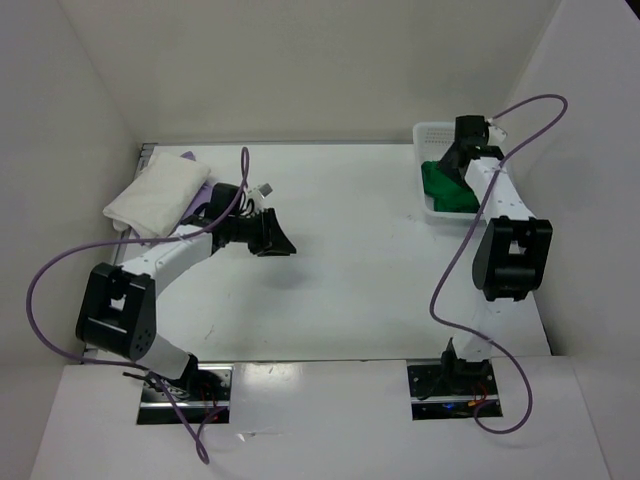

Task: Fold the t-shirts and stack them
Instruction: Pick up the crumpled T-shirt from the bin.

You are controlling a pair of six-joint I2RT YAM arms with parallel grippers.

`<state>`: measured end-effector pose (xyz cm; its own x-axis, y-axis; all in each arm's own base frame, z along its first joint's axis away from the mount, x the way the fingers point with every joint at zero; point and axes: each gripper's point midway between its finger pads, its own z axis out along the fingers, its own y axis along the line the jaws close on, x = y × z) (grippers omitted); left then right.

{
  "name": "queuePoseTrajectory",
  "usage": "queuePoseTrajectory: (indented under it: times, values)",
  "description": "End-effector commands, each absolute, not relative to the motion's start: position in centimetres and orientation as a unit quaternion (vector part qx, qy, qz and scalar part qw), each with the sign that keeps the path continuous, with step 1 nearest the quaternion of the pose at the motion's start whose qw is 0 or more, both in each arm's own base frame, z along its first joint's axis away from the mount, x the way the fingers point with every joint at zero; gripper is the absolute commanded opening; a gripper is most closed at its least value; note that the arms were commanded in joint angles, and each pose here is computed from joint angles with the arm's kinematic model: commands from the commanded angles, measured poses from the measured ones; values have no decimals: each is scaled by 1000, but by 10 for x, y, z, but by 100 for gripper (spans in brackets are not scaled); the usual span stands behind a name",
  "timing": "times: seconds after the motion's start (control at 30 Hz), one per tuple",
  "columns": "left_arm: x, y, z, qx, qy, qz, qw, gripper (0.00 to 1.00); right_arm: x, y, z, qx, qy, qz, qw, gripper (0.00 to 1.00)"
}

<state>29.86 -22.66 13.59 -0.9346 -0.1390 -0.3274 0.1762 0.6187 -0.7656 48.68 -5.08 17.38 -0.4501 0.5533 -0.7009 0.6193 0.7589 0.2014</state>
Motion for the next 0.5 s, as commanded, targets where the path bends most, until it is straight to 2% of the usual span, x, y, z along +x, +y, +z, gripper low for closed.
queuePoseTrajectory:
  times: [0.0, 0.13, 0.37, 0.47]
  values:
    - [294, -226, 153, 42, 870, -446, 204, 39, 494, -86, 169, 355, 848, -70, 388, 66]
    - [286, -224, 149, 44, 873, -444, 200, 44, 501, -110, 140, 368, 853, -94, 359, 65]
    - [277, -215, 143, 37, 881, -423, 208, 46, 512, -136, 118, 401, 840, -102, 351, 66]
    - [278, -211, 143, 31, 886, -412, 213, 47, 522, -139, 99, 414, 839, -107, 336, 62]
